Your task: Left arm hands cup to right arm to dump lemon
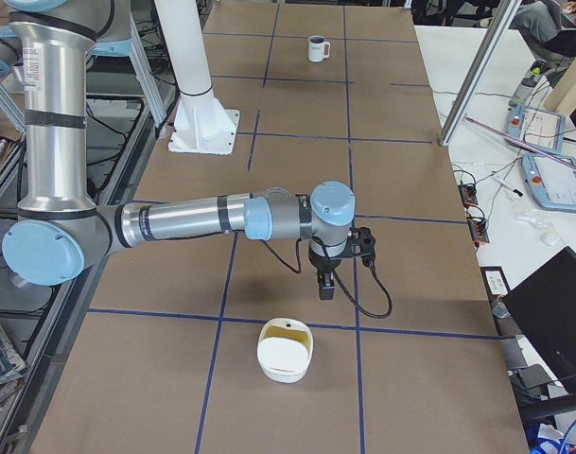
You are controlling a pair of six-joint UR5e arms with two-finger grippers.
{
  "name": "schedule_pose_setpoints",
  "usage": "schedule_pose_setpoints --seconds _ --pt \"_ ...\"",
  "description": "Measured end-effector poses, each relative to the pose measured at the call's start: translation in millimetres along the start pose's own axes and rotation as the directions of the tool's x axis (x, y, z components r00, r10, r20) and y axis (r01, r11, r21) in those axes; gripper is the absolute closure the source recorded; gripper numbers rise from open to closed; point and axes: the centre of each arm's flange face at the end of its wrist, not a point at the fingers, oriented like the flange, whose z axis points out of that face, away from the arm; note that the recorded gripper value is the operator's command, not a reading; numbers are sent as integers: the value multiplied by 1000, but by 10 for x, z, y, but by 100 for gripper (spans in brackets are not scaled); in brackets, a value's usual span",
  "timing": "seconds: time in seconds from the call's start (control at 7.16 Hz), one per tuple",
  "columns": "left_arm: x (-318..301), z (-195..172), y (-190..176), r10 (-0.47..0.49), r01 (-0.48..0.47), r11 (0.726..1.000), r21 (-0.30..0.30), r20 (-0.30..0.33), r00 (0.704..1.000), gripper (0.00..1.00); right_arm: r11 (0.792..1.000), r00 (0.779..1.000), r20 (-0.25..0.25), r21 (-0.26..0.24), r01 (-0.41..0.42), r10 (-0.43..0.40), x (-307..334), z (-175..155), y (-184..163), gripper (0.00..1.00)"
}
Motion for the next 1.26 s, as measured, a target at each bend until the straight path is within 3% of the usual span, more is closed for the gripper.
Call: schedule_pose_setpoints --seconds 1.26 --pt "-61 71 128 -12 12 1000 -9 10 1000 0 1000 1000 3 -15 -21 21 64 74 117 0"
